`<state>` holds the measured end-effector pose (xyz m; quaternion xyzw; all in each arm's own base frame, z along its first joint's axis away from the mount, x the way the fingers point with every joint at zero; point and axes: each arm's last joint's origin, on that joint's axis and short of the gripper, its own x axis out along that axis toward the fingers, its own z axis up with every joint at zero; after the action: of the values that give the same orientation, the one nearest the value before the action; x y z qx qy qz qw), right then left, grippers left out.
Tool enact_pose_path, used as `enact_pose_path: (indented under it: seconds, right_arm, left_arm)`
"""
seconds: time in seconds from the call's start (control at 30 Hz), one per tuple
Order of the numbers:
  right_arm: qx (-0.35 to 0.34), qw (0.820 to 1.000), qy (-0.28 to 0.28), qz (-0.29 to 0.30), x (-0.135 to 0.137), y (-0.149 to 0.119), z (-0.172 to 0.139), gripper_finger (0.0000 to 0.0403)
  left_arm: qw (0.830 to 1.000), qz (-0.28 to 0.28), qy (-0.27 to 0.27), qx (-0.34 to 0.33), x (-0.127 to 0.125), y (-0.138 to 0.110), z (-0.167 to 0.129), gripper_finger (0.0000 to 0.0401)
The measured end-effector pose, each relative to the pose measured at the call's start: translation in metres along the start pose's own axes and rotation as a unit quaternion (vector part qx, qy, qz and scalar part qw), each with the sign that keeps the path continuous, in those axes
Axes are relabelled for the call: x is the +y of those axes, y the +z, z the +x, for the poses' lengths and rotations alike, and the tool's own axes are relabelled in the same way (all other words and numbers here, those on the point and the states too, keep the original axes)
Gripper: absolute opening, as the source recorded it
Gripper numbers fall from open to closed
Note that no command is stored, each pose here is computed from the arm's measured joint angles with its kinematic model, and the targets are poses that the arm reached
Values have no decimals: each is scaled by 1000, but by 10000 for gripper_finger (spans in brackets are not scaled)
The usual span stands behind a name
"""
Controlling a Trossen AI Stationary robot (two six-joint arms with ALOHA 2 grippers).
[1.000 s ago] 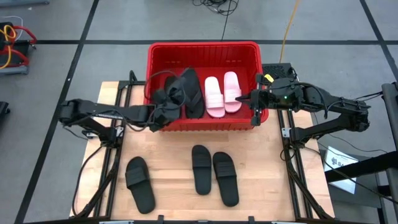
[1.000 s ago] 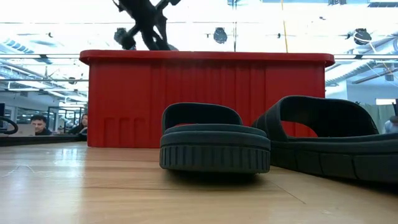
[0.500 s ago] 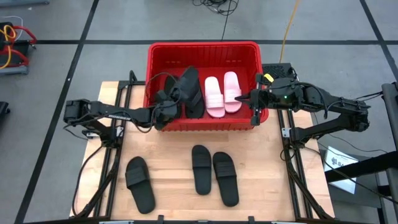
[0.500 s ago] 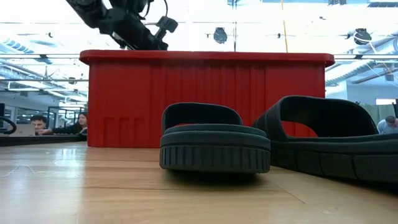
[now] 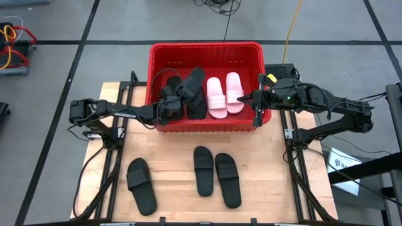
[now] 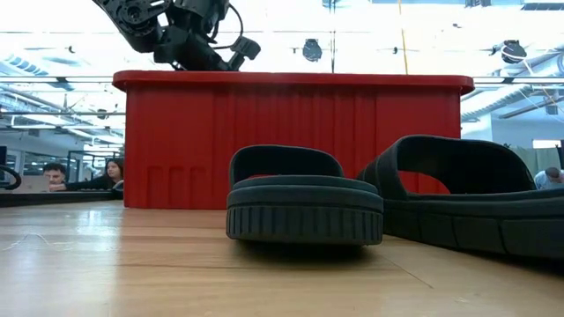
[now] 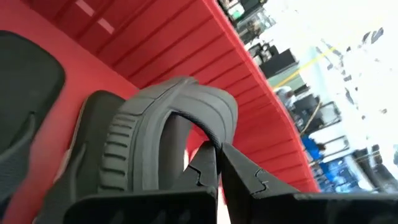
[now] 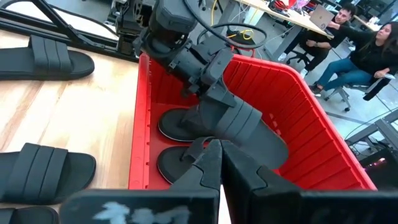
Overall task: Pick and place slides into bin
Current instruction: Put the black slide into the red bin
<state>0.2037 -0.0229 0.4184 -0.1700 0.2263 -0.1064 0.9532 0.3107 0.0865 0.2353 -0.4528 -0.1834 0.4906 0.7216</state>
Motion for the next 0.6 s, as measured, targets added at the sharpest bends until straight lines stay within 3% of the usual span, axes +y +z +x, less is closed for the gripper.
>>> enact_pose_path:
  seconds: [0.6]
  right_arm:
    - [0, 1000, 0, -1, 0, 0, 0, 0]
  left_arm:
    - [1000, 18, 0, 13, 1, -1, 0, 0]
